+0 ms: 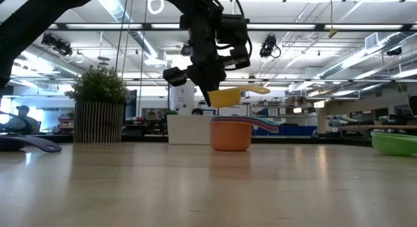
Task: Nest measuring cups in basket
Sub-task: Stack the yellow measuring cup on top of the light blue measuring cup
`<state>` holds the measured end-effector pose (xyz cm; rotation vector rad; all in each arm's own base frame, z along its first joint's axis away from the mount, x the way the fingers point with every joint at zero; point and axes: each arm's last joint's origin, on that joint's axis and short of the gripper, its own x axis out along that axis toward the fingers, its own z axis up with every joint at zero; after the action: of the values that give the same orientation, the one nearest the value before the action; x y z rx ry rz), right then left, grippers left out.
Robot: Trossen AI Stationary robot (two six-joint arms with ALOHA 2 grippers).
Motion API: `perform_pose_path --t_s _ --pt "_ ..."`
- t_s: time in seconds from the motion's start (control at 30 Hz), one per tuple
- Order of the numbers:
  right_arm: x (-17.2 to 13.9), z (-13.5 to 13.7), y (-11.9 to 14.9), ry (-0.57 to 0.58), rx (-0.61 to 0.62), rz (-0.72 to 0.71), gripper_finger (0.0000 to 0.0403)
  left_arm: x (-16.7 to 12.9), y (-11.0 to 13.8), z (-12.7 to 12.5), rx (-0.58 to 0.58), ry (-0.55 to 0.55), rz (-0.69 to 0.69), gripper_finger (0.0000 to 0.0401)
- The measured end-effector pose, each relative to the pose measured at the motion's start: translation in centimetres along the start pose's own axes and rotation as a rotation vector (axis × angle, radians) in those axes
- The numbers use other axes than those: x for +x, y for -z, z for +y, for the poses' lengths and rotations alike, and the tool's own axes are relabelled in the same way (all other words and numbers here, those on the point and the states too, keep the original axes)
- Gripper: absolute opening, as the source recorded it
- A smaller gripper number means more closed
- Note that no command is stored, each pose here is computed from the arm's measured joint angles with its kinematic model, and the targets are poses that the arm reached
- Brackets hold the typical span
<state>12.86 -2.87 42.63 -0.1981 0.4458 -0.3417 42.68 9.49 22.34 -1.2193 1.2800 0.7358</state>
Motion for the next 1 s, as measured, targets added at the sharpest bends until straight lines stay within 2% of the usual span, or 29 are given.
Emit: perform_pose_path --t_s 0.17,0.77,1.0 --pt "-0.01 0.0 0.0 0.0 -0.001 0.0 0.0009 -0.1 -0.49 0.23 -0.062 -0.006 -0.024 0.0017" --pt "0.0 0.0 0.0 -0.001 -0.036 0.0 0.0009 0.0 -0.58 -0.2 -0.018 0.032 -0.035 0.0047" --pt "0.0 0.0 0.0 -0.001 -0.045 0.0 0.0009 0.01 -0.57 -0.17 -0.022 0.029 -0.035 0.0012"
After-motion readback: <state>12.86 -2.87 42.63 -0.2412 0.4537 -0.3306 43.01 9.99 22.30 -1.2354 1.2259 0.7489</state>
